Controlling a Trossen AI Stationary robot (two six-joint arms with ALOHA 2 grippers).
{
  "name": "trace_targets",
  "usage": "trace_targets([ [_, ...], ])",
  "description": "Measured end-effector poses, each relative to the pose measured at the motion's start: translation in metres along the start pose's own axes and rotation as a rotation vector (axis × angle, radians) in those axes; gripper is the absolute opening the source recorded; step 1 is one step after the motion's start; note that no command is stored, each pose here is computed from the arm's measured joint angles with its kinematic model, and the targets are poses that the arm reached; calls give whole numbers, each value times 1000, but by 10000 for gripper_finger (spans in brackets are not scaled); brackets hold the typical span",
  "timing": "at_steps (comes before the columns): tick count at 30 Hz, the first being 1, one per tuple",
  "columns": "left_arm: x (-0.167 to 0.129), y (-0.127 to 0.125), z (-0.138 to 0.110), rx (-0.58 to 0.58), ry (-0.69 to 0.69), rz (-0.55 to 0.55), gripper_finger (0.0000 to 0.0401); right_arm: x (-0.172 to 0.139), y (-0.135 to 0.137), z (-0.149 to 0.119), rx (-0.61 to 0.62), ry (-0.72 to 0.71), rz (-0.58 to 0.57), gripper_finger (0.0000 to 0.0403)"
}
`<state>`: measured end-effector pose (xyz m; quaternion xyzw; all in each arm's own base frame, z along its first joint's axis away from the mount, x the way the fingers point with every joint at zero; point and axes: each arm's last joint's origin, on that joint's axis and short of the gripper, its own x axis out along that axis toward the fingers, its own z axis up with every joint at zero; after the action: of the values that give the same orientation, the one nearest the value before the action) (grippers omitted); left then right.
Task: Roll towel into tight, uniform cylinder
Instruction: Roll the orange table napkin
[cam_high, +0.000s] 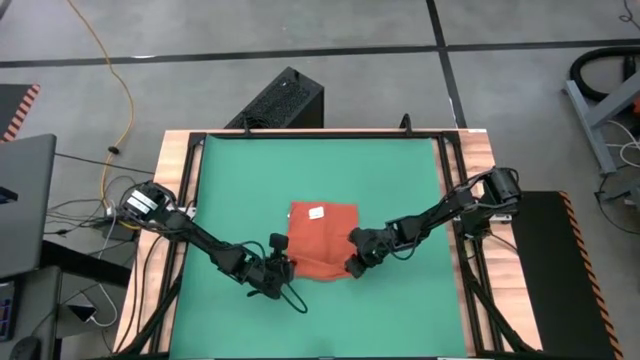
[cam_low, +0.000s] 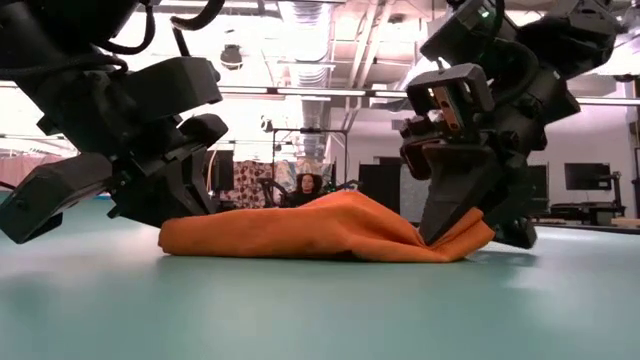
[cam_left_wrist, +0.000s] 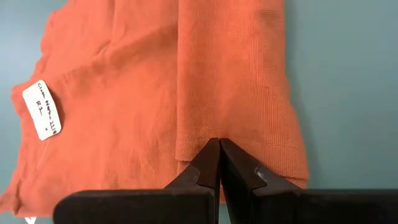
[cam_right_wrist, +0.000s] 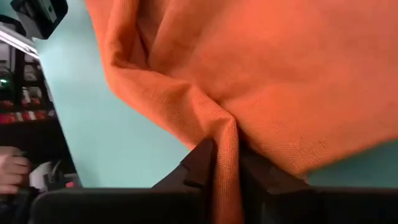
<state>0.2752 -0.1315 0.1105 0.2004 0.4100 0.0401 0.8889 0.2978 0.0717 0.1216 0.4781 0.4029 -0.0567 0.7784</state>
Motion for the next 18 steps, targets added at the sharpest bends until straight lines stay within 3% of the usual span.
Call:
trace_targets([
  [11, 0, 0, -5, -4, 46, 2, 0, -1, 4, -8, -24, 5, -119, 142],
  [18, 0, 0, -6, -4, 52, -6, 0, -15, 7, -16, -50, -24, -202, 152],
])
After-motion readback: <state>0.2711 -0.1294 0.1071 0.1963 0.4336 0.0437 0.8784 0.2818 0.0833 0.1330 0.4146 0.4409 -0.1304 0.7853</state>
